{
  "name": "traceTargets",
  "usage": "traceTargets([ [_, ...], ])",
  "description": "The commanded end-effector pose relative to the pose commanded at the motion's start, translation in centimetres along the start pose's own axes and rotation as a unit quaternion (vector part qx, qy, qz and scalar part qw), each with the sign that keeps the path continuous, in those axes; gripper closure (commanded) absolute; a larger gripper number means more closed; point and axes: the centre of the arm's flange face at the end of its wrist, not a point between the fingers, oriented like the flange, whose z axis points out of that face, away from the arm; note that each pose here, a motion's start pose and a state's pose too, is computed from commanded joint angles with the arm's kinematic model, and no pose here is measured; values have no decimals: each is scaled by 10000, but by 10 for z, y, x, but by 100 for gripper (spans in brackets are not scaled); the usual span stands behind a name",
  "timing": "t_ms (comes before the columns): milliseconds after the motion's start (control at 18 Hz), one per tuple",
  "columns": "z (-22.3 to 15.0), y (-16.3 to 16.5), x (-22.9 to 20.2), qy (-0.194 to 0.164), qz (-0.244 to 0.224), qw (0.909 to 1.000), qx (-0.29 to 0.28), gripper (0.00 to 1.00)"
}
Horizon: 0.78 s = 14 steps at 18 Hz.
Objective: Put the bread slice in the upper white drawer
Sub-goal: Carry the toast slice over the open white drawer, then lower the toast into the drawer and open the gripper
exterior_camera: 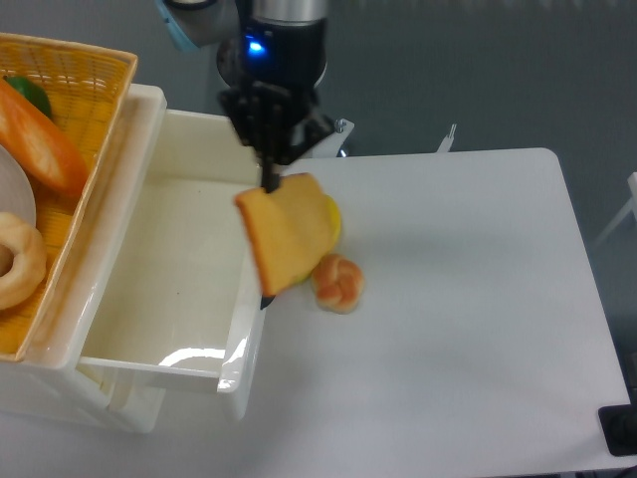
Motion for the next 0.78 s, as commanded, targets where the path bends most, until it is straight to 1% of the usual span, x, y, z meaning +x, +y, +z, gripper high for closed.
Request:
traceTargets([
  [111, 6, -4, 14, 93, -14, 10000, -14, 100],
  [222, 13, -9, 28, 188, 89, 9998, -55, 100],
  [333, 17, -6, 36, 239, 123, 9996, -91, 100],
  [444, 23, -7, 42, 320, 192, 9993, -102, 88],
  [500, 24, -8, 45, 334, 220, 9992, -99, 81],
  [556, 24, -8, 45, 323, 222, 9992, -100, 71],
  [611, 24, -9, 45, 326, 239, 9991, -88, 65],
  [667, 24, -9, 45, 327, 239, 9991, -88, 55],
  [722, 24, -9, 45, 316, 232, 9992, -100, 37],
  [778, 25, -9, 44, 296, 227, 9992, -112, 6],
])
